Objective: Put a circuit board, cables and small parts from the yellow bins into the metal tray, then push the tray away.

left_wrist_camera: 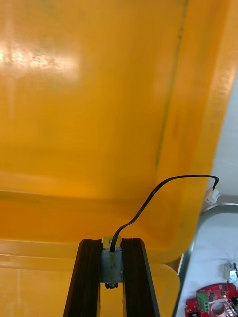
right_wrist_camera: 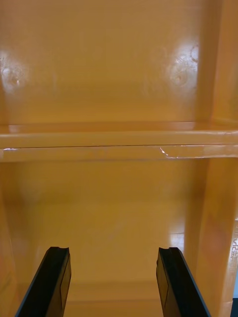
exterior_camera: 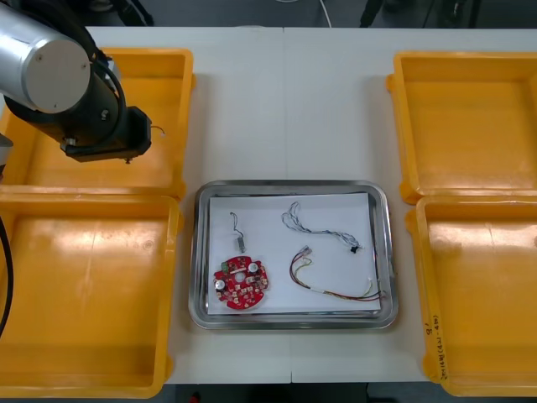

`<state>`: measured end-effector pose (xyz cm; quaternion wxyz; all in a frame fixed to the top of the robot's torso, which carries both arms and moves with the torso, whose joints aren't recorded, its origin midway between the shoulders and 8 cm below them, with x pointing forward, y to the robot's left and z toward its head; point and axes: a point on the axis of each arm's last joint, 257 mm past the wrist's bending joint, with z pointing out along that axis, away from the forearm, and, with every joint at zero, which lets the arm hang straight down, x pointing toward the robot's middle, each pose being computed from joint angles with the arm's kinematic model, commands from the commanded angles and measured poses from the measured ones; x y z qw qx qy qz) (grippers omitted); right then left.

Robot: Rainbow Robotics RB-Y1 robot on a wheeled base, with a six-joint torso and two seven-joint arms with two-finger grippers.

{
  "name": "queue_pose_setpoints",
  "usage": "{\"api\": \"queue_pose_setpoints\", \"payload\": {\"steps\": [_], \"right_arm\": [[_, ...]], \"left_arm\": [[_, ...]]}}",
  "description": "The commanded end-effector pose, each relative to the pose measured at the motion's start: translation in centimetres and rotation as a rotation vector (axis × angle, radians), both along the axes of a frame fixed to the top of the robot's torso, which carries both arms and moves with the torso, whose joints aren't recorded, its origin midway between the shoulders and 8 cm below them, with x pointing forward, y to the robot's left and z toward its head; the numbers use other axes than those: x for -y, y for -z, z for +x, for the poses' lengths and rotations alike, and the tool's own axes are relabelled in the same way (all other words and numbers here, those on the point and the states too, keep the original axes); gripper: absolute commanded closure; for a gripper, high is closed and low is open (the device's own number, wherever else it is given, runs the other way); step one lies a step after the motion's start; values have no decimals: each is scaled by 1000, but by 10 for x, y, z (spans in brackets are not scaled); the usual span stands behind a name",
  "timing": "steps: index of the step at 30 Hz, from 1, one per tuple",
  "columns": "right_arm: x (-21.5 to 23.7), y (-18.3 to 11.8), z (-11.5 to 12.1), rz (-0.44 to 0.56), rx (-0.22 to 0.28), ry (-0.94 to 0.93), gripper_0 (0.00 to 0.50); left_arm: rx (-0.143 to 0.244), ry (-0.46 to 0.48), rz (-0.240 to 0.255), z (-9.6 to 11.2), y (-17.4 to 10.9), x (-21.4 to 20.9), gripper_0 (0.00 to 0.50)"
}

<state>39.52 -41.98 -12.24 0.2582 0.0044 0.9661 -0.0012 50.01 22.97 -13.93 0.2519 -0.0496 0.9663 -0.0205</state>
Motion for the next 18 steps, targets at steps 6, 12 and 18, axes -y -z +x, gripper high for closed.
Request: {"api": "queue_pose_setpoints", "payload": {"steps": [6, 12, 18], "right_arm": [[7, -10, -3, -4, 19, 39, 0], [7, -10, -3, -4, 19, 39, 0], [7, -10, -3, -2, 18, 41, 0]], "left_arm": [[73, 32, -52, -16, -20, 72, 500], [82, 31, -74, -27, -12, 98, 500], [100, 29, -57, -30, 5, 117, 500]]}}
